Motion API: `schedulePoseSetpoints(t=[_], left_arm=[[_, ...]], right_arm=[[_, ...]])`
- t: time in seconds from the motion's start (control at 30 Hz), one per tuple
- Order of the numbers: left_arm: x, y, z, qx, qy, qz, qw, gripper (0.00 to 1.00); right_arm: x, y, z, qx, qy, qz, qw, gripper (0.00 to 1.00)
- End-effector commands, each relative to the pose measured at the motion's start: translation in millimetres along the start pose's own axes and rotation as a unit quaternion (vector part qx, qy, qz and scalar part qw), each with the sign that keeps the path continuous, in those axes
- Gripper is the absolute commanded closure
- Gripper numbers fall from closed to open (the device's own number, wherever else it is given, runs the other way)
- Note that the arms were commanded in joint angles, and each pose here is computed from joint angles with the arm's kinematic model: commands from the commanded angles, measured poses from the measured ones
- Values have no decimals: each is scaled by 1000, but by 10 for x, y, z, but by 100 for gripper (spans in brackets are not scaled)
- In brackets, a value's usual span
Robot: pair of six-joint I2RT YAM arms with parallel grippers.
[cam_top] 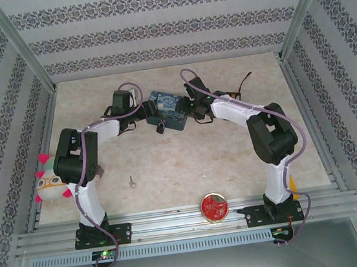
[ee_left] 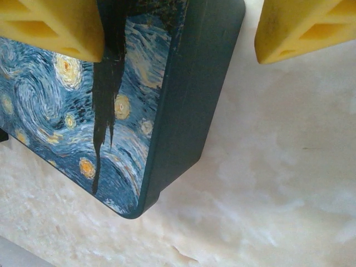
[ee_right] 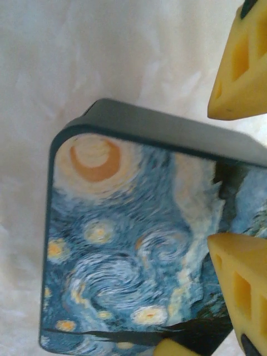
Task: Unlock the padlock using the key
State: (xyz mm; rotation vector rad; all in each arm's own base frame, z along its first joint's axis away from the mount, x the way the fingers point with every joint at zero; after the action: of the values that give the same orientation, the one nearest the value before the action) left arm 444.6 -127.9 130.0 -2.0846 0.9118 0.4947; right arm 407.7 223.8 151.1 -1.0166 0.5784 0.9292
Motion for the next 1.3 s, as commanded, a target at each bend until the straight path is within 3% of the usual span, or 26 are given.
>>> schedulePoseSetpoints(t=[0.0,0.23,0.43,0.8,1.0,1.27], left_arm=[[63,76,-77,16,7,16,1000,32],[16,212,-162,21,12,16,1000,42],[-160,472,-264,8,6,0,1000,49],[-682,1018,-446,-24,-24,-62,998,50],[-937,999,-357,-29,-56,-102,993,48],[-846,835,-268,-37,-69,-104,991,45]], right_arm=[[95,-31,58,-15,-8,14,1000,49],[216,-127,150,-33,-36,31,998,61],[239,-169,237,-61,-59,56,995,64],[122,104,269,-102,-69,108,986,66],[109,282,322,-105,-71,123,984,65],[250,159,417,-105,-64,109,987,61]])
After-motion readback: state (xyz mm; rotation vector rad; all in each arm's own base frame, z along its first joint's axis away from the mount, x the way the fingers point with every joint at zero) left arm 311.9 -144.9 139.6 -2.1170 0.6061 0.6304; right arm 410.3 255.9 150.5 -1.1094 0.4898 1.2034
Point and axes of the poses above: each hand's point on the last joint's axis, 136 mm out from that joint toward the fingers, its own x axis out along the fingers, its own z axis along the line the jaws close on, y = z × x, the point moved 8 cm from there along -x, back along the fingers, and after that the axes turned 10 degrees about -x, right-handed, at the moved point
